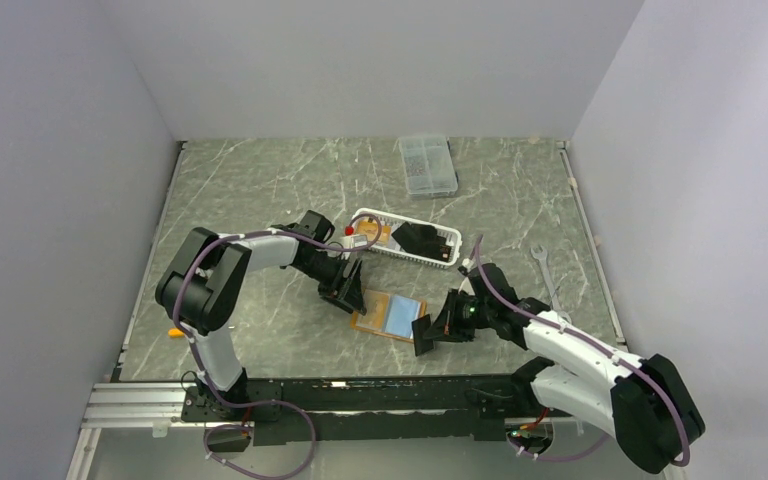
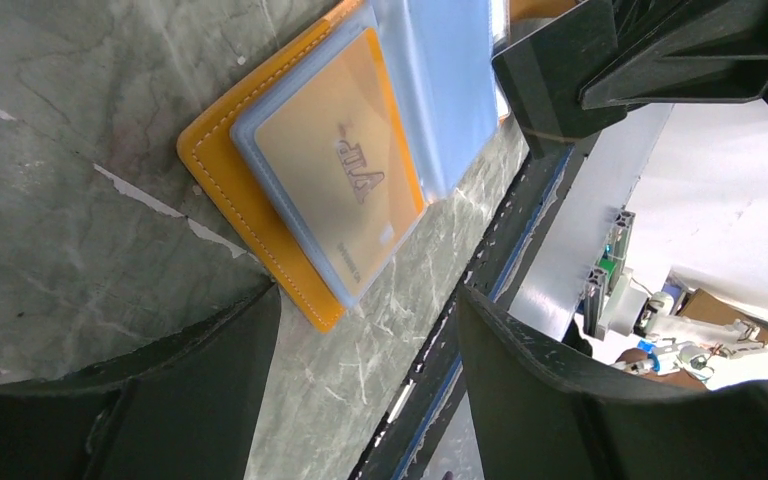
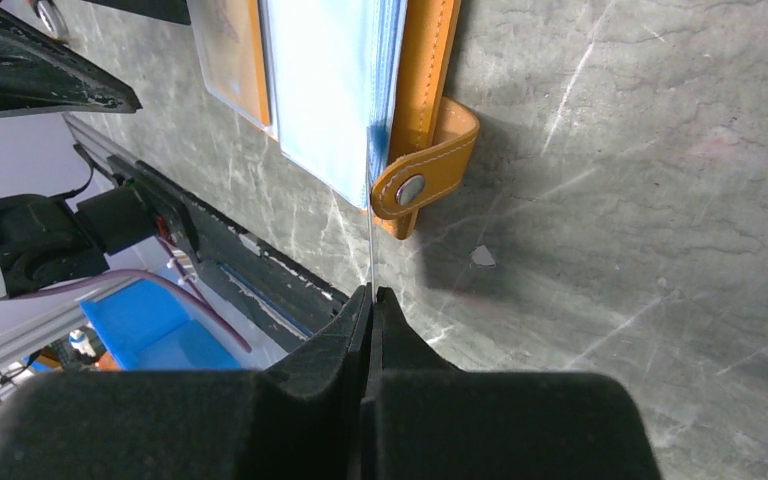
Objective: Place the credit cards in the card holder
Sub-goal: Turn over the card slot in the card holder.
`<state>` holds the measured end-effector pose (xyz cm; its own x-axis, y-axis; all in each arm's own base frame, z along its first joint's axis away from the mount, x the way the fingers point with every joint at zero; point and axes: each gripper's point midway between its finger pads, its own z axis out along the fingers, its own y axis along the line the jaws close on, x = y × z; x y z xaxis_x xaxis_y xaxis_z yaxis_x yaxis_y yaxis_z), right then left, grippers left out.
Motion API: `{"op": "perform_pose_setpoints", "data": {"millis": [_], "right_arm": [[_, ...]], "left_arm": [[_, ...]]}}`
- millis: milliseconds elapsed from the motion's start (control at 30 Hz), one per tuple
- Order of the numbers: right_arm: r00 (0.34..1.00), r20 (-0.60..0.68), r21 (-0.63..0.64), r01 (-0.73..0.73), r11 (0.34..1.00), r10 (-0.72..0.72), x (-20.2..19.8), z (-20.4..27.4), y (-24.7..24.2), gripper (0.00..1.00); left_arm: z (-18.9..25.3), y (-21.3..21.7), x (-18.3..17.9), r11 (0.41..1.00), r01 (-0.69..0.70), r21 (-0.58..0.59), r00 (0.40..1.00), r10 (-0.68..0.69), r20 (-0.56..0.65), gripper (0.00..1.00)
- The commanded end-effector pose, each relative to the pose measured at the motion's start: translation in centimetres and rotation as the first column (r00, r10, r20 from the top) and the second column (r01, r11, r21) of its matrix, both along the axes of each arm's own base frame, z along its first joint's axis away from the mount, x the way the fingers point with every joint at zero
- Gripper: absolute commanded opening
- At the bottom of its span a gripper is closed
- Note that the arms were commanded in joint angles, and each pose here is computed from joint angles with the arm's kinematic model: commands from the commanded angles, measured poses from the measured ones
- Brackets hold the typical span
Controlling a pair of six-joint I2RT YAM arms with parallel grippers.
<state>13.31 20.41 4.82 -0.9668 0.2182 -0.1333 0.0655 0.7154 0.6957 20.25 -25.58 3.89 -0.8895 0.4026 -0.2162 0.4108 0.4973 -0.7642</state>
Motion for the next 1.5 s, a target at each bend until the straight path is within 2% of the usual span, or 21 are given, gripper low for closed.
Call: {"op": "perform_pose_setpoints", "data": {"millis": [0,600,933,1267,1467], "right_arm": [[1.0,0.023,-0.011,-0.003,1.0,0.003,0.6,0.5,0.1,0.0],[0.999,0.052,0.008,-0.013,1.0,0.012,0.8,1.1,0.2,0.0],[0.991,0.129,0.057,-0.055,0.997,0.047,1.1,3.1,0.7,0.0],[0.993,0.102,0.025,-0.062,0.998,0.059,0.8,2.6,0.3,0.0],[0.989,0.137,0.041,-0.065,0.997,0.058,1.3,3.8,0.5,0.0]], "left_arm": [[-0.7,0.1,1.1,1.0,0.017,0.021,0.996,-0.019,0.084,0.71],[-0.6,-0.2,1.5,0.999,0.019,0.03,0.994,-0.022,0.108,0.68],[-0.6,-0.3,1.5,0.999,0.019,0.03,0.994,-0.022,0.103,0.68],[-0.4,-0.3,1.6,0.999,0.02,0.027,0.994,-0.023,0.106,0.67],[-0.3,-0.4,1.5,1.0,0.018,0.022,0.995,-0.02,0.099,0.67]]}}
